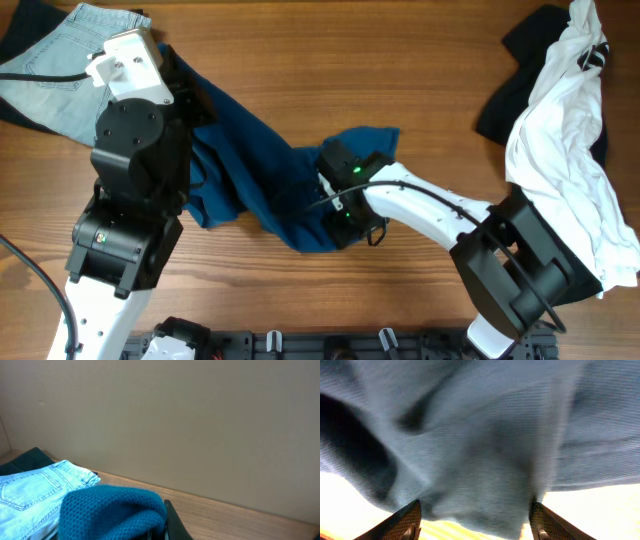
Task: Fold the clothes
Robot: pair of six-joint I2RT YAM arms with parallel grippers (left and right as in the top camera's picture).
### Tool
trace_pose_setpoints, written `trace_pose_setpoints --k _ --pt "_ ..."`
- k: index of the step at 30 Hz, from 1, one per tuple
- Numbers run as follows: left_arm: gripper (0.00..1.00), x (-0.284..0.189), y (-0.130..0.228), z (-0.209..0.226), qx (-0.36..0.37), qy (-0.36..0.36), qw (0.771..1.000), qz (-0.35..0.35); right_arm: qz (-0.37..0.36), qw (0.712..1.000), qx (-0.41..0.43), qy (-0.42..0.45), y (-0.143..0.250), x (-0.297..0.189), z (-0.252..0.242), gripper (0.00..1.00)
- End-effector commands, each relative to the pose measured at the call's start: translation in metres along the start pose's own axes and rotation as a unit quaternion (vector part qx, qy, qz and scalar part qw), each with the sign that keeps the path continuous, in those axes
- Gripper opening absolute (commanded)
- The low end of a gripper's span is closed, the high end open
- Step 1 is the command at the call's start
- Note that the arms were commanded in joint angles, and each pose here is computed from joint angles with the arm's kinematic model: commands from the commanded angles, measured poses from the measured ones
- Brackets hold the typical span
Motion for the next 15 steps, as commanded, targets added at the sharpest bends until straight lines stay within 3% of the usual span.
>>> trace_pose_setpoints --k 1,5,7,8,9,15 --pt "0.04 -0.0031 -0.0086 -0.0020 -0.008 0.008 1.000 -0.014 0.012 1.000 -0.024 -0.005 0.0039 0.0084 0.0117 0.74" --pt "0.04 -0.0032 -0.0087 -0.0020 -0.008 0.008 1.000 -0.014 0.012 0.999 -0.037 -0.005 0.0062 0.0098 0.0200 0.79" --pt "0.04 -0.0032 -0.0085 -0.0019 -0.007 0.008 1.000 -0.013 0.011 0.999 -0.036 -0.005 0.0060 0.0099 0.0204 0.73" --pt "0.04 -0.0032 -0.0085 -0.0019 -0.007 0.007 1.000 -0.013 0.011 0.999 -0.035 -0.005 0.0060 0.0098 0.0202 0.56" --pt "0.04 -0.0032 -0.0083 -0.0020 -0.007 0.008 1.000 -0.013 0.011 1.000 -0.027 -0.004 0.0059 0.0098 0.0199 0.07" --pt "0.04 -0.0049 -0.0092 -0.0013 -0.008 0.008 1.000 -0.014 0.002 1.000 -0.026 -0.007 0.0030 0.0099 0.0209 0.05"
Point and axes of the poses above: each gripper's point midway between its finger pads, its own x axis out along the fingers, its own z axis along the line the jaws close on, y = z × x, the point moved 8 cm from there along -x, back along the fingers, and after that the axes turned 6 degrees about x, right-handed, at the moved point
